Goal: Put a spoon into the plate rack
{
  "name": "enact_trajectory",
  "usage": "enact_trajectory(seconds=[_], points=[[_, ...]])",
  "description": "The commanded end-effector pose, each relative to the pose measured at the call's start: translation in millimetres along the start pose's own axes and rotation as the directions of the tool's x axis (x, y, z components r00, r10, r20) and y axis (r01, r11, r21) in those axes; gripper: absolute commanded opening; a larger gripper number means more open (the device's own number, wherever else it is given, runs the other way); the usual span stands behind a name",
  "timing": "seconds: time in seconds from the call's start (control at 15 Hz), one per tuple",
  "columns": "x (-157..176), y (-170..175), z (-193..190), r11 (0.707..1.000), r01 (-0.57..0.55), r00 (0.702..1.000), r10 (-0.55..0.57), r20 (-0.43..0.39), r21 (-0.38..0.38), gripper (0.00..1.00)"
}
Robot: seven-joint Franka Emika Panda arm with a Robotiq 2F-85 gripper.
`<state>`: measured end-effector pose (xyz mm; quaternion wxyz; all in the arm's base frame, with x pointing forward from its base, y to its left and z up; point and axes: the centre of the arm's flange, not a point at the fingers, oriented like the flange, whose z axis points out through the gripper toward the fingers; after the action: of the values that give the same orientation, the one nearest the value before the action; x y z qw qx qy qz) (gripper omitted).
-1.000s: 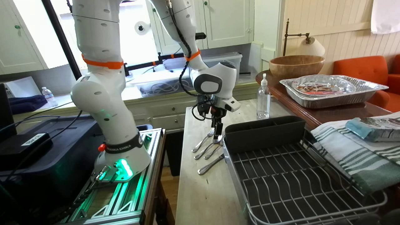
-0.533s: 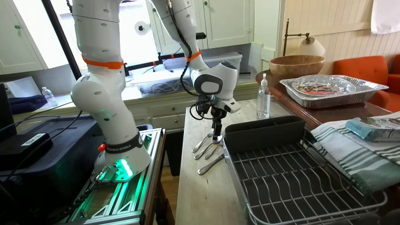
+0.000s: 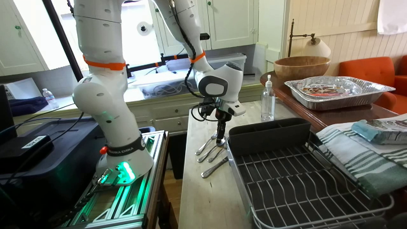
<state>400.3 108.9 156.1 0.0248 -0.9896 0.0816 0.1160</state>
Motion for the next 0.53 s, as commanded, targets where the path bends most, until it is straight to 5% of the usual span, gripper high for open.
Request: enact_trajectory(seconds=[0.0, 0.13, 0.2, 0.27, 0.47], points=[[2.0, -3.3, -4.6, 0.999, -0.037, 0.999, 0.038, 0.006, -0.033, 0.92], [5.5, -4.2, -7.2, 0.998, -0.045, 0.999, 0.045, -0.003, -0.043, 0.99], [6.9, -4.6, -8.0, 0.998, -0.048, 0.999, 0.048, -0.006, -0.046, 0.92], [8.5, -4.7, -8.5, 0.998, -0.049, 0.999, 0.049, -0.009, -0.049, 0.7], [12.5, -5.6, -10.3, 0.997, -0.054, 0.998, 0.053, -0.015, -0.051, 0.56]])
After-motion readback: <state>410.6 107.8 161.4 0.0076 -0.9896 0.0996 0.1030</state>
